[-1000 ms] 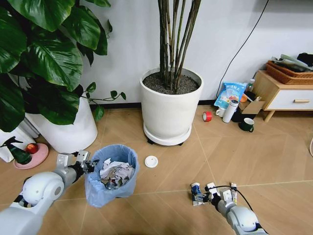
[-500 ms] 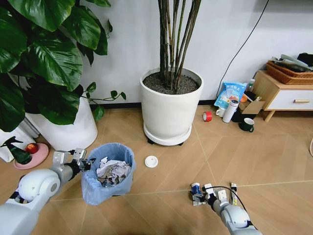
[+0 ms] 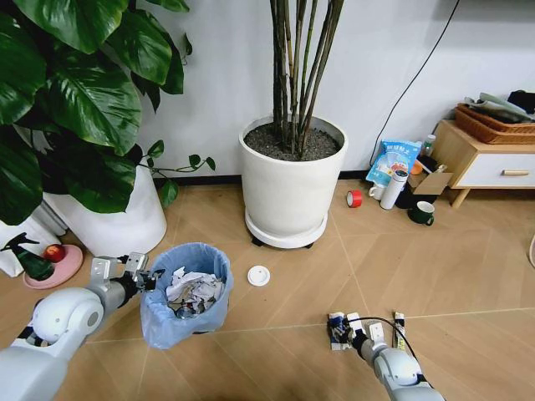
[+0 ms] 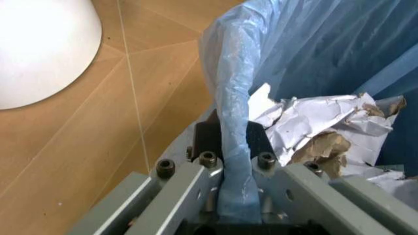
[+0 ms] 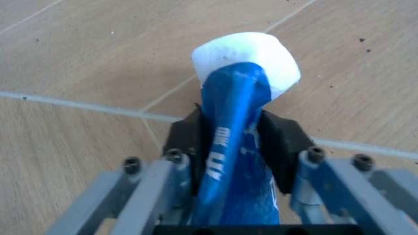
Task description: Pick up the trash bin and place the garbage on the floor into it.
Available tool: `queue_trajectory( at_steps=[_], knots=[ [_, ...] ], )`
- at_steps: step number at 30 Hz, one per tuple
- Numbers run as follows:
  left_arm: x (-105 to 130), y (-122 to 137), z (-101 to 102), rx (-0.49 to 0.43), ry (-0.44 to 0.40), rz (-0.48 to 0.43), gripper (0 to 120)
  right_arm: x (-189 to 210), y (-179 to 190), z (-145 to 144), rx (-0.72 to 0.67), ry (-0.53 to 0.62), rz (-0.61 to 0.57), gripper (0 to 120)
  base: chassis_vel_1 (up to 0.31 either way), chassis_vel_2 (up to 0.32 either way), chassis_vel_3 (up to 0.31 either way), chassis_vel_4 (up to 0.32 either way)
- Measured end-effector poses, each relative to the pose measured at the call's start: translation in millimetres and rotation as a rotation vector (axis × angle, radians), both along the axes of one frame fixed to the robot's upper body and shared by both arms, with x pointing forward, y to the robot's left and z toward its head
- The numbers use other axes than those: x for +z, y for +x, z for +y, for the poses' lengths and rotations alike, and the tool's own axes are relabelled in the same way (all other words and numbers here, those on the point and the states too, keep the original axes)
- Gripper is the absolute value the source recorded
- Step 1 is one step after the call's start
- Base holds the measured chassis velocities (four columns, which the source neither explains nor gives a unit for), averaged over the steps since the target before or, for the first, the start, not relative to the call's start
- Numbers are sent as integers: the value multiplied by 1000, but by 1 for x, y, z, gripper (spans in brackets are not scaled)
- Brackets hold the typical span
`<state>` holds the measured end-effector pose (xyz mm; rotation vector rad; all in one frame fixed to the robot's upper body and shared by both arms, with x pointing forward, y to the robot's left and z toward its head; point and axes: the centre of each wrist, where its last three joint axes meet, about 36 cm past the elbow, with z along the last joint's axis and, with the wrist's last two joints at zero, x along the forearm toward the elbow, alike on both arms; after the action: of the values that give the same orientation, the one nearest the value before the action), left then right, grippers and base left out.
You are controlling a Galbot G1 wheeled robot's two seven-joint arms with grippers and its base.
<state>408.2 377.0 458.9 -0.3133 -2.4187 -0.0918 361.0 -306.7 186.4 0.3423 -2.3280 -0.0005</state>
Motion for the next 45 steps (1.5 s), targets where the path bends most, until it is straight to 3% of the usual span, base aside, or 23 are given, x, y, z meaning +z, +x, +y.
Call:
queue_trajectory(
  at_steps=[10, 22, 26, 33, 39, 45],
  knots=[
    [2, 0, -1, -5, 2, -2, 0, 6, 1, 0, -16, -4, -22, 6, 0, 0, 0, 0],
    [2, 1, -3, -14, 2, -1, 0, 62, 17, 0, -26, 8, -203, 6, 0, 0, 0, 0],
    [4, 3, -3, -19, 5, -5, 0, 102, 31, -1, -4, 16, -307, 6, 0, 0, 0, 0],
    [5, 7, -6, -31, 4, -9, 0, 223, 66, 22, 111, 122, -511, 6, 0, 0, 0, 0],
    [10, 14, -8, -48, 12, -13, 0, 291, 93, 57, 286, 204, -569, 6, 0, 0, 0, 0],
    [12, 19, -7, -51, 15, -13, 0, 324, 109, 96, 405, 266, -601, 6, 0, 0, 0, 0]
  ],
)
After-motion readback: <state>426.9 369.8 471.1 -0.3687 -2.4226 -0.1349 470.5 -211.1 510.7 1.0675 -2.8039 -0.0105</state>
